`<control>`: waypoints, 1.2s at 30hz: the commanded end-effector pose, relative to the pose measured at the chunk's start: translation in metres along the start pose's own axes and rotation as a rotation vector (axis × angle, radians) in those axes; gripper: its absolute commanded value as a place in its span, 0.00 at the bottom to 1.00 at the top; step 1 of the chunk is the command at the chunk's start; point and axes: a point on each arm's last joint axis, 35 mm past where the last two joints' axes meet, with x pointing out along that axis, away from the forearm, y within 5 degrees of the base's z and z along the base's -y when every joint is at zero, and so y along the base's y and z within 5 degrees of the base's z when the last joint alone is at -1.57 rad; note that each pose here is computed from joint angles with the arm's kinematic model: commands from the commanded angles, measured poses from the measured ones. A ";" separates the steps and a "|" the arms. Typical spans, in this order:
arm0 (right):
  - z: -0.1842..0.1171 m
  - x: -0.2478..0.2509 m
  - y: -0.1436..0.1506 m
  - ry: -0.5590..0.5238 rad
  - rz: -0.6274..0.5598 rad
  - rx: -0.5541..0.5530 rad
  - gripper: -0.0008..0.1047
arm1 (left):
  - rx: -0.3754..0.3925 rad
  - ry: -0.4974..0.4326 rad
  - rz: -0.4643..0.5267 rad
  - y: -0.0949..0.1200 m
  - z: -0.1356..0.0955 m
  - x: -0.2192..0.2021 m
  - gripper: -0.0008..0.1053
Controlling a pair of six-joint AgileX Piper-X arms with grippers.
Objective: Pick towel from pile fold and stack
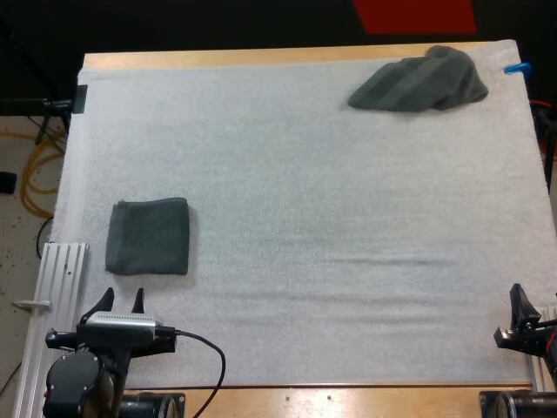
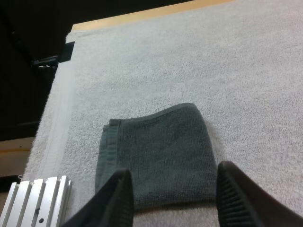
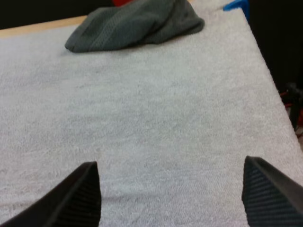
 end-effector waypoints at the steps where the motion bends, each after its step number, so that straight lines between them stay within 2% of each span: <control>1: 0.002 0.001 0.000 -0.003 0.005 0.001 0.59 | -0.010 -0.006 -0.004 0.000 0.002 0.001 0.38; 9: 0.002 0.001 -0.002 0.007 -0.045 0.001 0.59 | -0.010 -0.006 -0.004 0.000 0.002 0.001 0.38; 36: 0.002 0.001 -0.002 0.005 -0.040 0.001 0.59 | -0.010 -0.006 -0.004 0.000 0.002 0.001 0.38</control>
